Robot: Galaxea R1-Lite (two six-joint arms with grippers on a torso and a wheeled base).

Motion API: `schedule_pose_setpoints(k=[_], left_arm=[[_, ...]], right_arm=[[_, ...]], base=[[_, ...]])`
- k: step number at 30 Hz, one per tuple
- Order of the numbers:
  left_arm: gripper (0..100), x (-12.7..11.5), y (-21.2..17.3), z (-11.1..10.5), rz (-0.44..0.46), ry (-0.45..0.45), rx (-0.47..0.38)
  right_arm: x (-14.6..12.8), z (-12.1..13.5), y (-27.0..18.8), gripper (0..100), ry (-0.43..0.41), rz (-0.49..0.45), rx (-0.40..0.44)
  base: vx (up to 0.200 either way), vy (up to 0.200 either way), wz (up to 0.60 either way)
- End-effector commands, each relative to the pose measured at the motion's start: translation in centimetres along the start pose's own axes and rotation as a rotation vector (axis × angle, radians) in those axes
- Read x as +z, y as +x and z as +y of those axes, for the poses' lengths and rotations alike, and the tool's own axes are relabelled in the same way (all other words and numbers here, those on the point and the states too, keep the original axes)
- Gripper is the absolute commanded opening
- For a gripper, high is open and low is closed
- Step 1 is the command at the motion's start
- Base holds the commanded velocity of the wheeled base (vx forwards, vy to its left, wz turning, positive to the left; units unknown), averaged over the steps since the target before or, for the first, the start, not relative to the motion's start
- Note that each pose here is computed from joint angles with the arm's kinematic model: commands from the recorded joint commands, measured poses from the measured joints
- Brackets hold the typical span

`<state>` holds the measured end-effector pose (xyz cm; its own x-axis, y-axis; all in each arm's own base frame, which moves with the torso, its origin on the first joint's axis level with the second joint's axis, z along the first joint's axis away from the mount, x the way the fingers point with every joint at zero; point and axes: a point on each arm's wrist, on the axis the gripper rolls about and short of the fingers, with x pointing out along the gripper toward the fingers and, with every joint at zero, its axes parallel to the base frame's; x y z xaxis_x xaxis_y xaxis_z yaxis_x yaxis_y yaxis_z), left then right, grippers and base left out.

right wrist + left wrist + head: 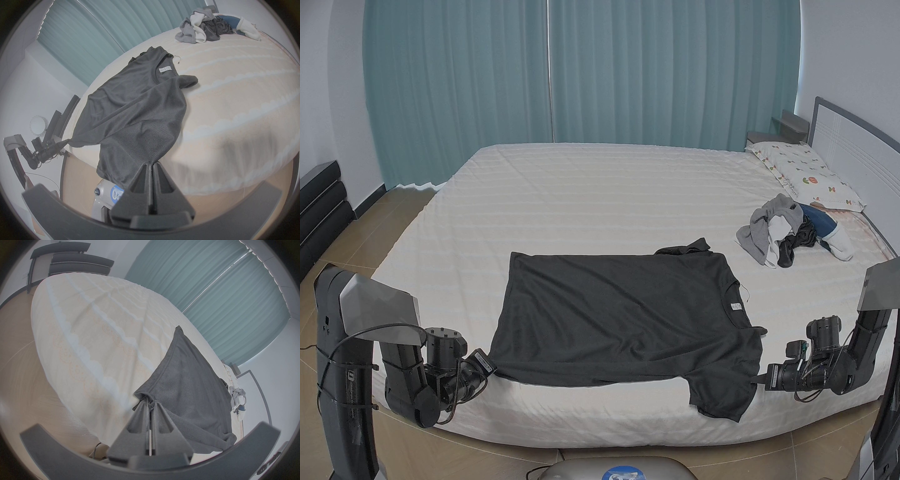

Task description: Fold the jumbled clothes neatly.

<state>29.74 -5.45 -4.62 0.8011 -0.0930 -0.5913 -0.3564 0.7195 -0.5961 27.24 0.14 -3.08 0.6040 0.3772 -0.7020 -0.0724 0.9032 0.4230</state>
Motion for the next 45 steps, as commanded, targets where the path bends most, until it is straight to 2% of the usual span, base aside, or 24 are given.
schedule_pose_setpoints(k=[1,5,10,16,21,23,27,32,37,43,45], left_arm=[[0,-0.1,0.0,0.1,0.001,0.004,0.004],[0,-0.4,-0.3,0.3,0.011,0.016,0.019],[0,-0.2,-1.1,0.5,-0.011,0.017,-0.001],[0,-0.5,-2.1,1.0,-0.033,0.158,-0.015],[0,-0.5,-3.0,1.1,-0.043,0.181,-0.026],[0,-0.7,-3.5,1.3,-0.029,0.244,-0.012],[0,-0.9,-3.8,1.5,-0.021,0.298,-0.002],[0,-0.4,-4.3,1.1,-0.045,0.304,-0.014],[0,-0.7,-5.4,1.6,-0.019,0.395,0.009],[0,-0.6,-5.6,1.9,-0.013,0.42,0.025],[0,-0.9,-6.2,2.5,0.012,0.469,0.05]], right_arm=[[0.3,0.0,-1.2,0,-0.01,-0.029,-0.006],[0.1,-0.7,-1.9,0,-0.044,-0.03,-0.029],[-0.2,-0.4,-2.9,0,-0.09,-0.031,-0.007],[-0.7,-1.1,-3.6,0,-0.141,-0.026,-0.031],[-1.6,-1.1,-4.5,0,-0.197,-0.009,-0.022],[-1.7,-0.8,-4.9,0,-0.21,-0.011,-0.006],[-1.9,-0.6,-5.4,0,-0.239,-0.012,-0.005],[-2.5,-0.3,-6.0,0,-0.273,0.002,-0.004],[-3.1,-0.2,-6.2,0,-0.296,0.022,-0.002],[-3.8,-0.2,-6.6,0,-0.325,0.041,-0.004],[-4.3,0.0,-7.0,0,-0.348,0.057,-0.002]], base=[[0.0,0.0,0.0],[0.0,0.0,0.0],[0.0,0.0,0.0],[0.0,0.0,0.0],[0.0,0.0,0.0],[0.0,0.0,0.0],[0.0,0.0,0.0],[0.0,0.0,0.0],[0.0,0.0,0.0],[0.0,0.0,0.0],[0.0,0.0,0.0]])
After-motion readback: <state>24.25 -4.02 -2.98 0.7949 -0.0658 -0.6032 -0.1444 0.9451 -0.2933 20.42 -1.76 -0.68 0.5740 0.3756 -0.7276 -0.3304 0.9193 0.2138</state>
